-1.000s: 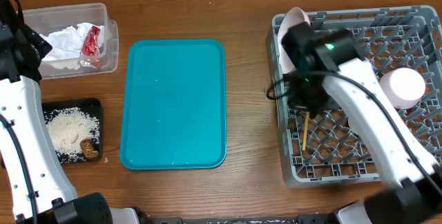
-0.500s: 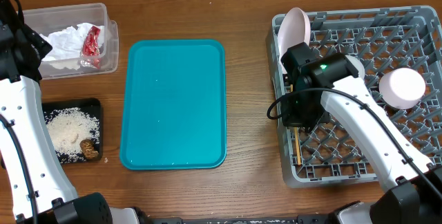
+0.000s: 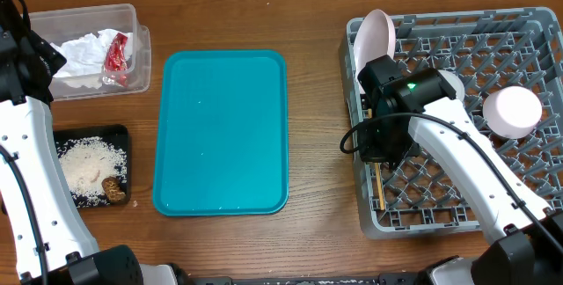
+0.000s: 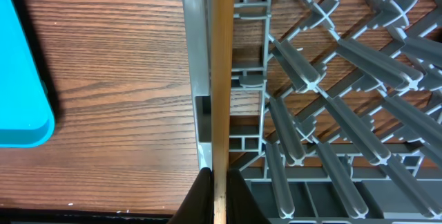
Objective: Sort waste into correct bins and load items into the dishwasher
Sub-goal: 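Carry the chopstick to the dish rack and stand it upright inside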
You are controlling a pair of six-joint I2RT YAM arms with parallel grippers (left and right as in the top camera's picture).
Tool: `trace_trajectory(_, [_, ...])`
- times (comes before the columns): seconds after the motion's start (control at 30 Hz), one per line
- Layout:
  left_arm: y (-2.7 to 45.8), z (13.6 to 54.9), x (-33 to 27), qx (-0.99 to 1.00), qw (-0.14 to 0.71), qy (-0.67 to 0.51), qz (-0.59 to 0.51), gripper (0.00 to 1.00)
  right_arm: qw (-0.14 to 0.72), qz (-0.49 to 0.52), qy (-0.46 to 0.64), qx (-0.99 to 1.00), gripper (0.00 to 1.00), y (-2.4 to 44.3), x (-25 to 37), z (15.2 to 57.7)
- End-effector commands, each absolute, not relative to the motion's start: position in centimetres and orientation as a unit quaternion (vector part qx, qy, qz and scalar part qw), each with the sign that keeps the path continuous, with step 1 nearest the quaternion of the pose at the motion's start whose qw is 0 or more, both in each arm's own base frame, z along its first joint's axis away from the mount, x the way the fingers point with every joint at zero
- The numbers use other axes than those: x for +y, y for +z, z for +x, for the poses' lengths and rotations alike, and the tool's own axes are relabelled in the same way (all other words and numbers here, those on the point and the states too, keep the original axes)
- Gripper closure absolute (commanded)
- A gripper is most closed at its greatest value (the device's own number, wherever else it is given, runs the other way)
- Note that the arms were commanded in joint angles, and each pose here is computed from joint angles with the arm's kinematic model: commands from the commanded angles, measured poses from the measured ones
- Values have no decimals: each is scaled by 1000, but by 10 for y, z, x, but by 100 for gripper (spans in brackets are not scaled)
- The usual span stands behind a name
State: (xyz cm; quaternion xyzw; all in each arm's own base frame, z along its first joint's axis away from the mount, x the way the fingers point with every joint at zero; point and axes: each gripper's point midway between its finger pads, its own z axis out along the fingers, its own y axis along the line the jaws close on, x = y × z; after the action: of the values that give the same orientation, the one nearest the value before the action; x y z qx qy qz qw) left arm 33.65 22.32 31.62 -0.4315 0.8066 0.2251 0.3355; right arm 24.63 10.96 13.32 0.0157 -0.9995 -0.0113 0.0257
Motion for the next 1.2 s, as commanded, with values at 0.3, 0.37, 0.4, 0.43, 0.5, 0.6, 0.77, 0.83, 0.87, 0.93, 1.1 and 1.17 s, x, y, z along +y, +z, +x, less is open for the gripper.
trace_trajectory(0.3, [313,339,222,807,334,221,-433,0,25,-33,-13,-999,96,127,84,256])
trace_trajectory(0.37, [313,339,222,807,334,221,-433,0,24,-39,-26,-999,96,127,86,258])
trace_trajectory(0.4, [313,339,222,807,334,221,-433,0,23,-38,-29,-999,96,127,87,258])
trace_trajectory(0.43, [313,339,222,807,334,221,-433,0,22,-37,-30,-999,96,127,87,259])
trace_trajectory(0.5, [313,339,222,807,334,221,-433,0,20,-37,-31,-999,96,127,87,260])
trace_trajectory(0.6, [313,338,223,807,334,222,-434,0,21,-34,-33,-999,95,127,88,259])
trace_trajectory(0.77, [313,338,223,807,334,222,-434,0,27,-9,-54,-998,88,128,95,257])
trace_trajectory(0.83, [313,338,223,807,334,222,-434,0,27,-9,-54,-998,86,127,95,257])
trace_trajectory(0.87, [313,338,223,807,334,222,-434,0,26,-9,-54,-998,84,128,95,257])
trace_trajectory(0.93, [313,339,222,807,334,222,-434,0,27,-9,-54,-998,81,128,95,257])
trace_trajectory(1.1, [313,339,222,807,334,222,-434,0,27,-14,-54,-998,75,128,95,257])
trace_trajectory(1.17, [313,339,222,807,334,222,-434,0,28,-33,-54,-998,76,128,95,257])
